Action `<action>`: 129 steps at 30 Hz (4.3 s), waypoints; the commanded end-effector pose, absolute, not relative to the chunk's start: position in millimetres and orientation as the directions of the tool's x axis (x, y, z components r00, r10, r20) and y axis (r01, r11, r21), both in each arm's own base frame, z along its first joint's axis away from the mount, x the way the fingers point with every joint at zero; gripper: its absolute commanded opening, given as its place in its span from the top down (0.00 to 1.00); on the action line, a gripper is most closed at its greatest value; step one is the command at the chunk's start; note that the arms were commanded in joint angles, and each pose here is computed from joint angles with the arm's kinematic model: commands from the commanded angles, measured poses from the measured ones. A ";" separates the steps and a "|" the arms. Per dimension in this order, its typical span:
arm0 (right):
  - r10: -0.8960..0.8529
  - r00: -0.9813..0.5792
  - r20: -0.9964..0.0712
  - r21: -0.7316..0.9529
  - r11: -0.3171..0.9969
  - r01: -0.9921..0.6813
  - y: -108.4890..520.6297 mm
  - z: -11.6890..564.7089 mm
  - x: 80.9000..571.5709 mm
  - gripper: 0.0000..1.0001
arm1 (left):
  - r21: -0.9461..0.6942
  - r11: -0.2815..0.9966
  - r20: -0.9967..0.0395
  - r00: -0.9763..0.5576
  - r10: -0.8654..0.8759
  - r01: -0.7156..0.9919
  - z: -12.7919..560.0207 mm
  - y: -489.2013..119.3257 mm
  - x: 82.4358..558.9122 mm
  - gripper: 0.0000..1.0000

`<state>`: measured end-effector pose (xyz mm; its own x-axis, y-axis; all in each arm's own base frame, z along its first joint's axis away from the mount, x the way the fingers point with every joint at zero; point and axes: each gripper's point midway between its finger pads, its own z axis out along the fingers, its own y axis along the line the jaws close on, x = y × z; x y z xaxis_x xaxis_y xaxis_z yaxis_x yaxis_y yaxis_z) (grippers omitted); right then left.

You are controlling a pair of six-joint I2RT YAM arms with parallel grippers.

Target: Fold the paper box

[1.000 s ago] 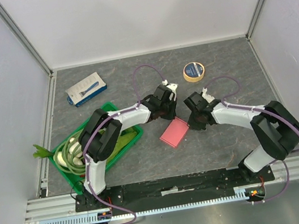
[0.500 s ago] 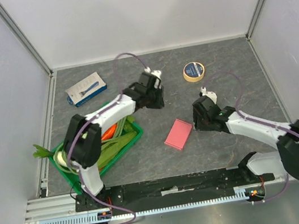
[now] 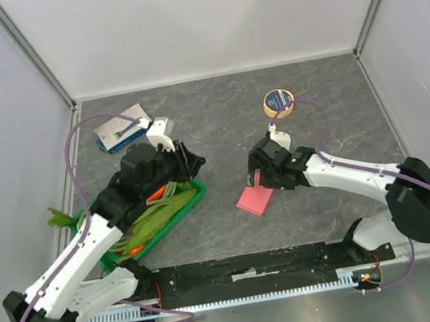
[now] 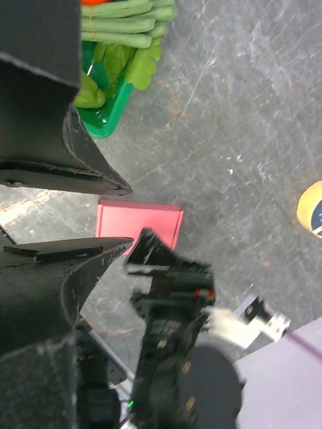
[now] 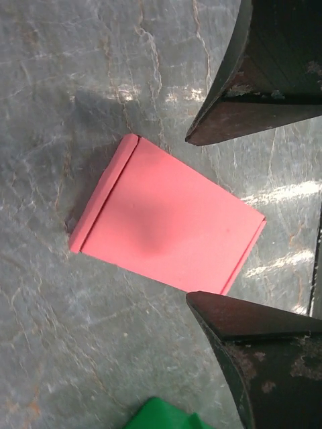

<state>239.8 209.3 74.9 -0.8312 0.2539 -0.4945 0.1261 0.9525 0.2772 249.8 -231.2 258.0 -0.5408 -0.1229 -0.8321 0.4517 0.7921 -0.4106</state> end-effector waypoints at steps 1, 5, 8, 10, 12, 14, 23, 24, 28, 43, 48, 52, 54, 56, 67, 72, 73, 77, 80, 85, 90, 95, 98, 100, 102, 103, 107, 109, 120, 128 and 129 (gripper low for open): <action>0.389 -0.789 -0.475 0.238 0.920 0.310 213.2 71.6 249.6 0.02 | -0.513 0.685 -0.795 -0.588 -0.152 0.517 266.8 -235.2 211.1 0.62; 0.277 -0.772 -0.572 0.193 0.960 0.202 237.5 83.3 252.7 0.07 | -0.530 0.634 -0.804 -0.572 -0.165 0.563 270.9 -226.8 186.9 0.63; 0.168 -0.794 -0.584 0.010 0.980 0.200 234.6 77.8 244.2 0.03 | -0.514 0.633 -0.814 -0.563 -0.146 0.579 266.4 -217.9 175.5 0.63; 0.161 -0.815 -0.556 -0.076 0.967 0.243 233.4 70.7 236.4 0.02 | -0.505 0.629 -0.822 -0.552 -0.140 0.592 267.5 -213.1 168.7 0.63; 0.155 -0.805 -0.572 -0.101 0.961 0.257 242.3 67.1 231.5 0.02 | -0.500 0.619 -0.829 -0.541 -0.141 0.605 269.4 -210.7 164.1 0.63; 0.162 -0.801 -0.576 -0.093 0.961 0.261 252.5 67.7 232.0 0.02 | -0.500 0.602 -0.838 -0.523 -0.154 0.623 275.5 -207.2 157.1 0.63; 0.067 -0.819 -0.570 -0.266 0.928 0.262 256.5 56.2 224.4 0.03 | -0.441 0.633 -0.885 -0.426 -0.188 0.636 296.2 -178.3 142.1 0.64; 0.048 -0.824 -0.564 -0.290 0.923 0.253 249.5 52.6 219.6 0.03 | -0.434 0.637 -0.889 -0.417 -0.189 0.637 296.9 -174.8 139.9 0.64; -0.014 -0.824 -0.566 -0.278 0.944 0.175 242.8 46.5 219.3 0.05 | -0.421 0.650 -0.899 -0.384 -0.210 0.632 301.2 -165.4 136.9 0.64; -0.300 -0.857 -0.420 -0.252 0.945 -0.207 200.6 37.7 252.9 0.09 | -0.407 0.653 -0.905 -0.380 -0.192 0.639 299.3 -164.8 135.8 0.64; -0.318 -0.893 -0.320 -0.180 0.945 -0.272 175.3 20.8 269.8 0.18 | -0.406 0.649 -0.906 -0.379 -0.191 0.643 300.2 -165.6 135.6 0.63; -0.356 -0.891 -0.282 -0.245 0.925 -0.292 154.9 22.8 284.1 0.23 | -0.404 0.646 -0.907 -0.376 -0.190 0.648 301.2 -166.3 135.4 0.64; -0.389 -0.880 -0.272 -0.272 0.908 -0.317 146.2 26.6 293.8 0.25 | -0.402 0.645 -0.908 -0.372 -0.191 0.650 302.2 -166.0 135.1 0.64; -0.432 -0.871 -0.235 -0.299 0.885 -0.358 135.0 24.4 298.2 0.25 | -0.403 0.646 -0.907 -0.377 -0.187 0.649 301.0 -166.8 135.7 0.64; -0.512 -0.854 -0.091 -0.347 0.820 -0.455 55.6 18.4 307.4 0.17 | -0.408 0.627 -0.905 -0.385 -0.182 0.664 300.8 -171.8 134.6 0.64; -0.498 -0.863 -0.088 -0.362 0.823 -0.438 10.0 20.5 299.2 0.17 | -0.405 0.613 -0.908 -0.376 -0.184 0.678 304.0 -174.7 134.2 0.64; -0.503 -0.860 -0.090 -0.371 0.818 -0.440 4.3 21.4 298.6 0.18 | -0.405 0.610 -0.909 -0.374 -0.185 0.681 304.8 -175.4 134.2 0.64; -0.506 -0.859 -0.076 -0.408 0.802 -0.436 -25.3 21.9 297.1 0.21 | -0.413 0.585 -0.907 -0.376 -0.192 0.697 306.8 -179.4 131.6 0.64; -0.528 -0.847 -0.060 -0.414 0.785 -0.460 -38.0 23.6 301.1 0.28 | -0.415 0.569 -0.907 -0.373 -0.196 0.710 307.9 -180.7 128.6 0.64; -0.517 -0.854 -0.064 -0.380 0.804 -0.458 -71.4 22.5 302.0 0.42 | -0.407 0.564 -0.911 -0.362 -0.197 0.718 308.7 -179.1 125.8 0.63; -0.478 -0.877 -0.055 -0.393 0.817 -0.421 -97.9 15.3 297.9 0.44 | -0.404 0.560 -0.913 -0.360 -0.193 0.723 308.3 -179.7 125.2 0.63; -0.434 -0.898 -0.068 -0.410 0.833 -0.372 -122.7 15.0 303.7 0.43 | -0.408 0.543 -0.911 -0.368 -0.187 0.734 309.1 -182.9 122.9 0.64; -0.409 -0.910 -0.067 -0.408 0.844 -0.349 -132.2 13.8 307.9 0.43 | -0.407 0.534 -0.911 -0.370 -0.181 0.741 308.4 -183.9 120.8 0.64; -0.400 -0.914 -0.060 -0.405 0.847 -0.344 -136.2 10.2 308.8 0.43 | -0.408 0.535 -0.910 -0.378 -0.172 0.739 305.2 -185.4 121.5 0.63; -0.371 -0.927 -0.060 -0.410 0.855 -0.316 -144.0 9.2 309.5 0.43 | -0.404 0.531 -0.911 -0.380 -0.161 0.744 303.5 -187.1 120.7 0.63; -0.362 -0.931 -0.057 -0.401 0.862 -0.310 -145.5 4.9 309.8 0.43 | -0.405 0.532 -0.910 -0.386 -0.153 0.744 301.7 -188.6 121.5 0.64; -0.341 -0.937 -0.078 -0.401 0.871 -0.284 -151.3 3.7 317.4 0.42 | -0.402 0.526 -0.909 -0.393 -0.136 0.749 299.7 -192.6 121.9 0.64; -0.325 -0.941 -0.090 -0.411 0.873 -0.262 -155.2 5.9 319.3 0.41 | -0.403 0.525 -0.909 -0.394 -0.135 0.750 299.6 -194.0 122.9 0.63; -0.274 -0.899 -0.342 -0.470 0.878 -0.089 -144.0 82.9 329.7 0.31 | -0.398 0.540 -0.911 -0.389 -0.138 0.741 298.9 -197.3 131.4 0.58; -0.329 -0.649 -0.686 -0.424 0.906 -0.011 -45.7 193.3 310.2 0.02 | -0.353 0.627 -0.922 -0.373 -0.105 0.695 292.3 -188.7 147.4 0.51; -0.251 -0.591 -0.767 -0.305 0.952 -0.008 -26.1 203.0 310.5 0.02 | -0.345 0.642 -0.924 -0.369 -0.103 0.685 293.7 -185.8 149.4 0.51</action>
